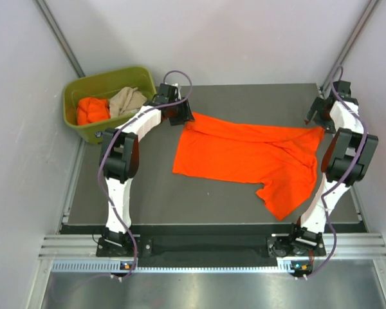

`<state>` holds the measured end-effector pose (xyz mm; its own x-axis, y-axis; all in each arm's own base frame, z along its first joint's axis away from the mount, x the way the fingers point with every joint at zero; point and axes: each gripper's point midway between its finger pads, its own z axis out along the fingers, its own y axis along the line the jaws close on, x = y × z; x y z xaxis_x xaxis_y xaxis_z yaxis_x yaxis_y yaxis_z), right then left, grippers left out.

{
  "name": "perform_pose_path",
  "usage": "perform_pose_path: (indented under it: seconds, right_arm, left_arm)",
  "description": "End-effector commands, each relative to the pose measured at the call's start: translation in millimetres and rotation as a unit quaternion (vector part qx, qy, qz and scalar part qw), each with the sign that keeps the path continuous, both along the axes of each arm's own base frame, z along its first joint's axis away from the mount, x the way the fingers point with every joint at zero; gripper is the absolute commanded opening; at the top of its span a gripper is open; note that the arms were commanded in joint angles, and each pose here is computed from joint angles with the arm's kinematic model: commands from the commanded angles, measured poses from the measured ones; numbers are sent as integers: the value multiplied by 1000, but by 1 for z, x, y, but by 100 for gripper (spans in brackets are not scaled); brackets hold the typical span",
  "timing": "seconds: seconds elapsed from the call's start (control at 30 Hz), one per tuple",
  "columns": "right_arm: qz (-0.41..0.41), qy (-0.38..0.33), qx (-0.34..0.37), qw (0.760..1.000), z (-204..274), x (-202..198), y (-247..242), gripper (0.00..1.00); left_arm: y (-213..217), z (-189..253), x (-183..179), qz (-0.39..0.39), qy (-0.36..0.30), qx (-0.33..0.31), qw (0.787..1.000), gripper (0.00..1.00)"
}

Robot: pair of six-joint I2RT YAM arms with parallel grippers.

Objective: Fold and stack the t-shirts
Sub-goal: Fold the tshirt

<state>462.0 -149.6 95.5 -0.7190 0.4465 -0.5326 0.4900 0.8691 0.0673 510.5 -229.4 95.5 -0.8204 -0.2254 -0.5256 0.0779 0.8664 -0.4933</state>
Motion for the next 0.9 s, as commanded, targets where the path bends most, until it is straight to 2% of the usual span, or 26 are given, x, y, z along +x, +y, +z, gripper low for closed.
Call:
perform_pose_path:
  seconds: [0.0, 0.13, 0.33, 0.5, 0.73, 0.87]
  right_arm:
    - [-5, 0, -4, 1000, -3, 11, -14, 81]
    - [-15, -5, -3, 1000, -12, 12, -27, 74]
    - [-29, -8, 16, 999, -25, 10, -43, 65]
    - [-7, -20, 33, 999, -24, 14, -42, 64]
    - [7, -17, 59, 998, -39, 8, -40, 66]
    - [12, -19, 59, 998, -44, 16, -42, 66]
  left_arm:
    - [-1, 32, 41, 10, -105, 41, 994, 58]
    - [-5, 36, 63, 18, -147, 33, 988, 56]
    - [-18, 16, 83, 5, -167, 24, 986, 50]
    - [-16, -7, 93, 11, -168, 48, 985, 52]
    - [-18, -26, 94, 7, -156, 46, 987, 55]
    - [-21, -36, 95, 2, -152, 44, 987, 53]
